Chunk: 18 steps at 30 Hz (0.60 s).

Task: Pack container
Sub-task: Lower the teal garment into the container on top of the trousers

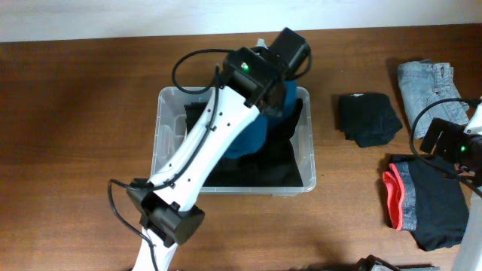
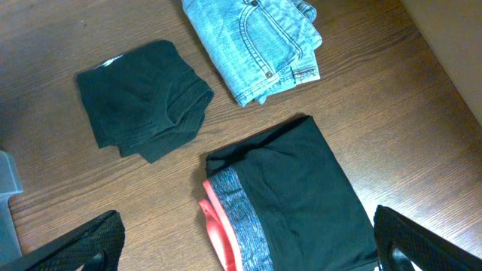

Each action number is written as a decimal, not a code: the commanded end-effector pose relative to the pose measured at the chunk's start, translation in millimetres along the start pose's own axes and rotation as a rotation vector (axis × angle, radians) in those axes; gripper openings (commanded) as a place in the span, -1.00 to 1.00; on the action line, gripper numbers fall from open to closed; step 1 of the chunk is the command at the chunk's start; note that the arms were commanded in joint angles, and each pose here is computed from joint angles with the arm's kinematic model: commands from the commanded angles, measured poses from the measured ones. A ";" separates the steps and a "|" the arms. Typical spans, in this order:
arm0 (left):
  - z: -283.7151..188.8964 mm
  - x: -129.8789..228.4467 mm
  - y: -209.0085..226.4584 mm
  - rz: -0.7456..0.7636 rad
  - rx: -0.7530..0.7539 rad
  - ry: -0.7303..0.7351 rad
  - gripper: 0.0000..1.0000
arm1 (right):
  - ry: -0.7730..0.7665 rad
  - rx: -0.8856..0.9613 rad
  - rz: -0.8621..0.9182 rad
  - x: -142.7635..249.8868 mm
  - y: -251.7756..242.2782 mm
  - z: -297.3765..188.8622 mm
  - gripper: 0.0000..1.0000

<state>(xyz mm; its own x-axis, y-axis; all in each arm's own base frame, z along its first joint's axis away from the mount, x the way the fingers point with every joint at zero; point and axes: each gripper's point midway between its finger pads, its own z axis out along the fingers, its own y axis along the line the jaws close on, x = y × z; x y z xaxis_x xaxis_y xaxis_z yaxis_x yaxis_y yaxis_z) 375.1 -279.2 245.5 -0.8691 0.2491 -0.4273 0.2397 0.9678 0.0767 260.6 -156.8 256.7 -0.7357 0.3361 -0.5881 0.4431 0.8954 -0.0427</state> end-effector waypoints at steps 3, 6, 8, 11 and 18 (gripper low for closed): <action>-17.2 -3.8 -9.5 0.003 0.012 -0.058 -0.21 | -0.016 0.001 0.012 -3.8 -1.0 -3.6 0.97; -17.1 -4.0 -8.7 0.003 0.008 -0.059 -0.20 | -0.016 0.001 0.011 -3.8 -1.0 -3.6 0.96; -17.1 -4.9 -6.8 0.002 -0.001 -0.063 -0.19 | -0.016 0.001 0.011 -3.8 -1.0 -3.6 0.97; -17.4 -7.3 -2.0 0.016 -0.030 -0.077 -0.19 | -0.016 0.001 0.011 -3.8 -1.0 -3.6 0.97; -18.5 -12.1 7.5 0.013 -0.085 -0.105 -0.20 | -0.016 0.001 0.011 -3.8 -1.0 -3.6 0.97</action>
<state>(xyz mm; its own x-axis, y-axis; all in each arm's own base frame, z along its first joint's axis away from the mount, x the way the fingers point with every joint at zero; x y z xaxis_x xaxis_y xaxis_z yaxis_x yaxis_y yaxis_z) 376.5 -283.7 251.1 -0.8395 0.2660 -0.4737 0.2304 0.9640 0.1331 260.6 -156.8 256.6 -0.7357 0.3361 -0.5881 0.4431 0.8954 -0.0427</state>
